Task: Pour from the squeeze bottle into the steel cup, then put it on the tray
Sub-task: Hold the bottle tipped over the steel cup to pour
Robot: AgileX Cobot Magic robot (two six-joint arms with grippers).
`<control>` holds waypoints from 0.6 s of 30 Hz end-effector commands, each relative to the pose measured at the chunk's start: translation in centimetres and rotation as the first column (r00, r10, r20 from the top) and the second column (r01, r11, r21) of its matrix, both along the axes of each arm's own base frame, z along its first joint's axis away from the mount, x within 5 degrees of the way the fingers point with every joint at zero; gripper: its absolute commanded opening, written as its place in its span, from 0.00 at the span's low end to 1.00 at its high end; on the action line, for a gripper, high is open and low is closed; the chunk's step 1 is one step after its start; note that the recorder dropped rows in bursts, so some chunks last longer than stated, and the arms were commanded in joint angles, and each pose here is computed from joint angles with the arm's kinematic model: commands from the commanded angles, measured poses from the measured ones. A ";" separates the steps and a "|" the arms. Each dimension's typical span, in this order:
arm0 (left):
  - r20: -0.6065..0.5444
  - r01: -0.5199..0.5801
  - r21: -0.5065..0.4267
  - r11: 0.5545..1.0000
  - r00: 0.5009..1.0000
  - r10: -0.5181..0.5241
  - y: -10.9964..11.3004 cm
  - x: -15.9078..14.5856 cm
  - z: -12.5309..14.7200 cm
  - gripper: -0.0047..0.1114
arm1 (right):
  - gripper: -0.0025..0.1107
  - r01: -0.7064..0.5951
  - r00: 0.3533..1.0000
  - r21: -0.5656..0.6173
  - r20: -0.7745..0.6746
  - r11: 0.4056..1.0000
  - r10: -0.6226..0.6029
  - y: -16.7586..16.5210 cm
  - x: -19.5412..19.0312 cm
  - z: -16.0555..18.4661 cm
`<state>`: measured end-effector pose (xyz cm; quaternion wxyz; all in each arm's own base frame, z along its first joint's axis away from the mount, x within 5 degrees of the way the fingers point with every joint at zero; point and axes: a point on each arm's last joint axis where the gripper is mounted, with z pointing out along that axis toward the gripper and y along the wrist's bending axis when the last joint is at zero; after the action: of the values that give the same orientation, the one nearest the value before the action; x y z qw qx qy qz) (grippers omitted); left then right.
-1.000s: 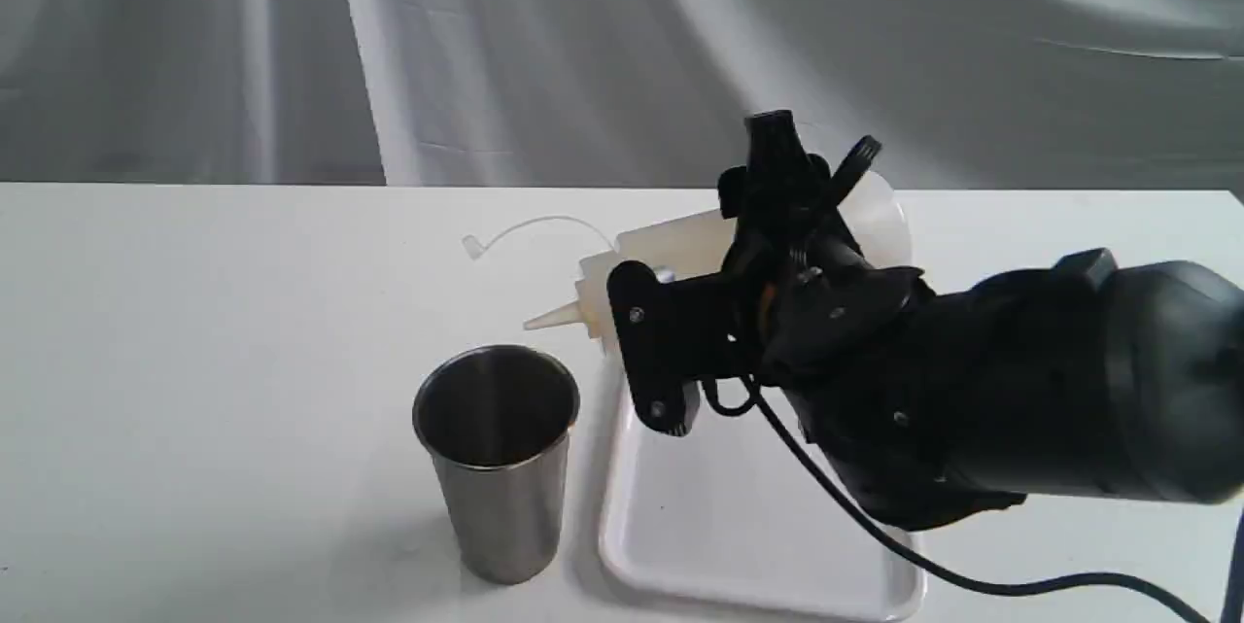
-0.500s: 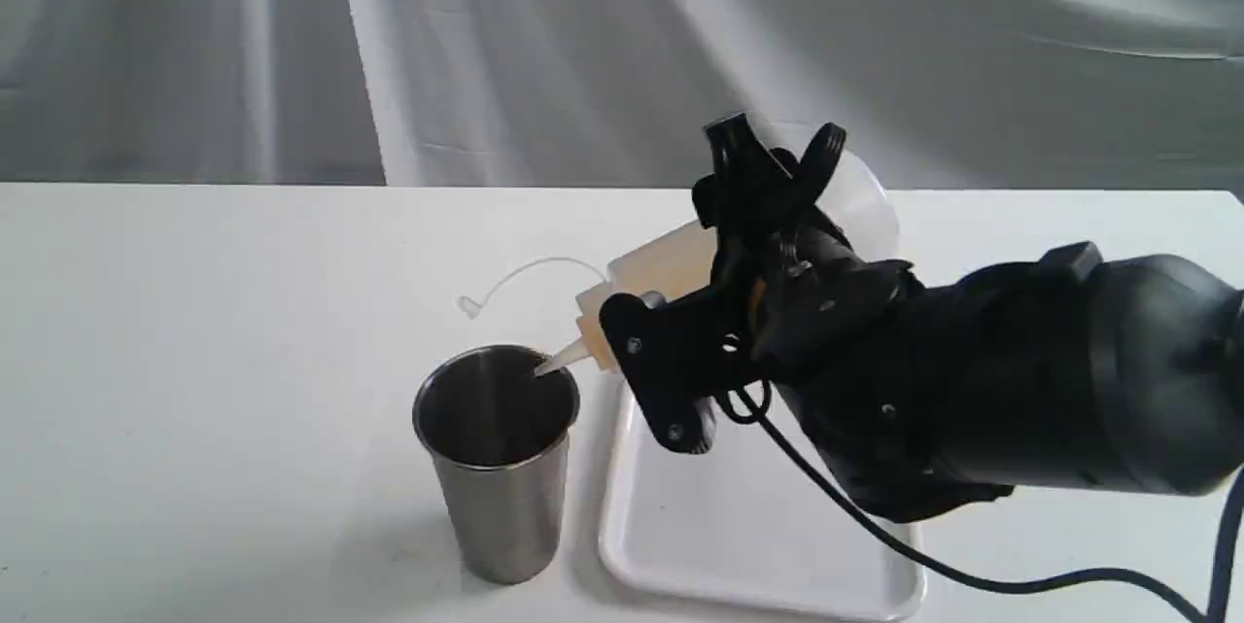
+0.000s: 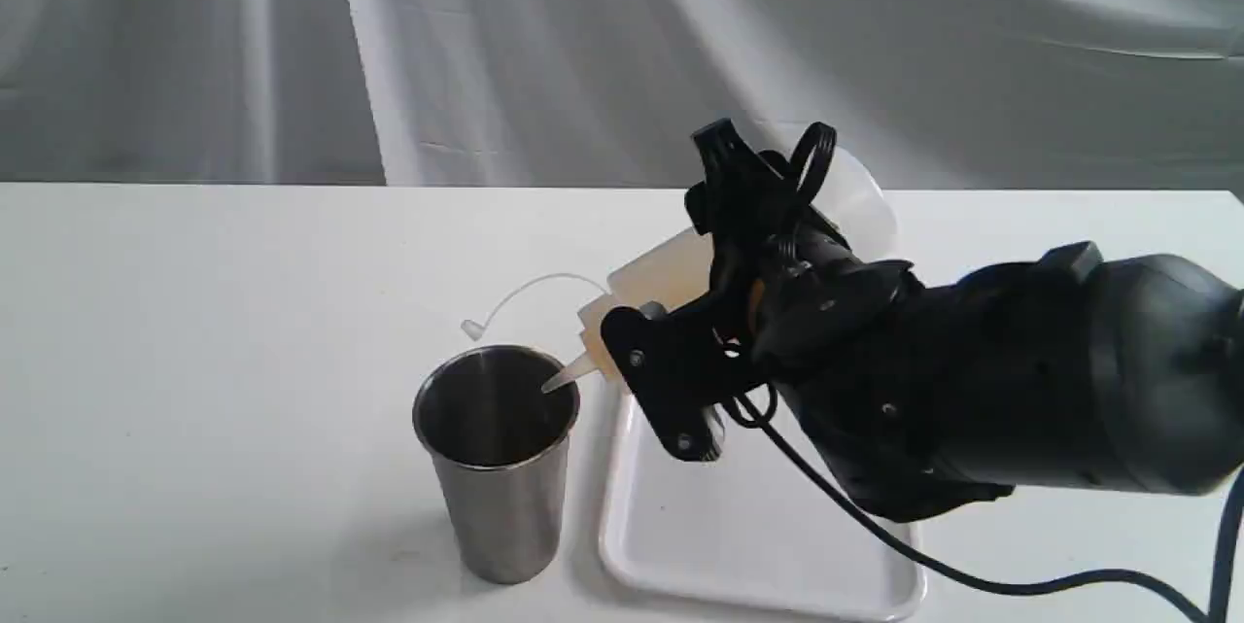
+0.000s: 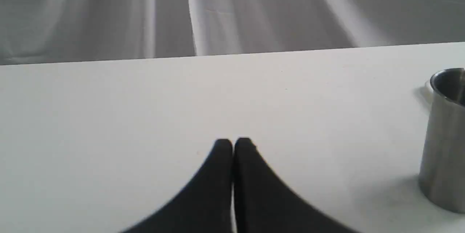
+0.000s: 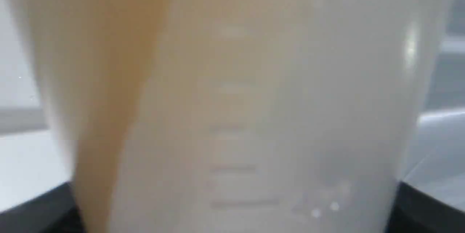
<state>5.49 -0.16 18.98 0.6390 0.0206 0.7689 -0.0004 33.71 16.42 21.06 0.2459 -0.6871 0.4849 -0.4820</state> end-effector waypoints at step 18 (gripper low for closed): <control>0.005 -0.003 -0.007 1.000 1.000 0.003 0.0 0.0 -0.1 0.04 | 0.02 -0.013 0.999 -0.022 0.044 1.000 0.014 0.3 0.3 1.4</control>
<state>5.49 -0.16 18.98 0.6390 0.0206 0.7689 -0.0004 34.04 16.65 21.68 0.2470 -0.6887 0.4746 -0.4893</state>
